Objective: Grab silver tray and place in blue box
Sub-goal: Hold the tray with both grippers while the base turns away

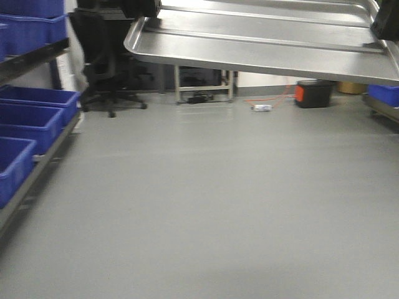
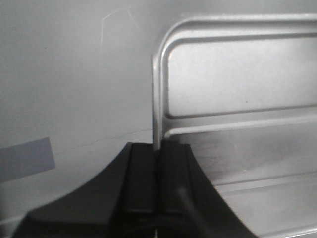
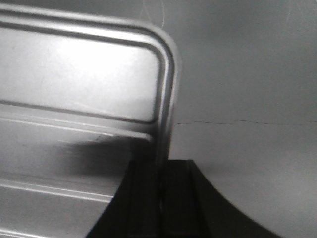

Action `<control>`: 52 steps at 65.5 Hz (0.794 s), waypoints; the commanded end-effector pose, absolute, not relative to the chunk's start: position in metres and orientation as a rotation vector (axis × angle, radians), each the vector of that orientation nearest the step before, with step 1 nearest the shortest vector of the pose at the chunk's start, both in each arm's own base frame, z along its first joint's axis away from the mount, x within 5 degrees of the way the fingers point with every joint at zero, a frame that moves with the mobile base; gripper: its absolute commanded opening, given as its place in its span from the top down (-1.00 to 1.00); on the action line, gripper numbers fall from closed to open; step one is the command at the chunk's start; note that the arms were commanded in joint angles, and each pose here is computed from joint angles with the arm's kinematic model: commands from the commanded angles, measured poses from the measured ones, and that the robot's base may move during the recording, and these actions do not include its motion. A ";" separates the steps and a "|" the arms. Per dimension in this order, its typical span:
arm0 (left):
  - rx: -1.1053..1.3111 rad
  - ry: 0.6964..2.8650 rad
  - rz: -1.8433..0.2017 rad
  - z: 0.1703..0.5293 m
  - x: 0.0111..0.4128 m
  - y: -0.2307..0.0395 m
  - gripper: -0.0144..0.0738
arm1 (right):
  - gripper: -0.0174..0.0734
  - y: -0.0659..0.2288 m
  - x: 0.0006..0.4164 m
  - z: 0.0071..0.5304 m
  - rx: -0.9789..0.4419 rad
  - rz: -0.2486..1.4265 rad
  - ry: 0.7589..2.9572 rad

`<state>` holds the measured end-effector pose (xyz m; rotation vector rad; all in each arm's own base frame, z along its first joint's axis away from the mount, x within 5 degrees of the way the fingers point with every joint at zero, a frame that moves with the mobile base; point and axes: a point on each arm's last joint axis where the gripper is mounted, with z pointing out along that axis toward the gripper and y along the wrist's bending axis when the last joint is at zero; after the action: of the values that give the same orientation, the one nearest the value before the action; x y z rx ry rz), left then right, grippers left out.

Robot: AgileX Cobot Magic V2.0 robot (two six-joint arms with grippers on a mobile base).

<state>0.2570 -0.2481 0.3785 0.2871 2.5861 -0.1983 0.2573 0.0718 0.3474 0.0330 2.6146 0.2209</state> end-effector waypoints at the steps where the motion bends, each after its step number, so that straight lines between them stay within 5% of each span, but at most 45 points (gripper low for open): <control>1: 0.287 2.545 -0.132 0.400 0.249 -0.232 0.91 | 0.49 0.065 0.255 0.370 0.001 0.172 2.505; 52: 0.287 2.552 -0.145 0.399 0.249 -0.233 0.91 | 0.49 0.065 0.254 0.370 0.001 0.172 2.507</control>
<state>0.2558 -0.2489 0.3782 0.2890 2.5939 -0.2047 0.2568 0.0716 0.3472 0.0330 2.6206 0.2191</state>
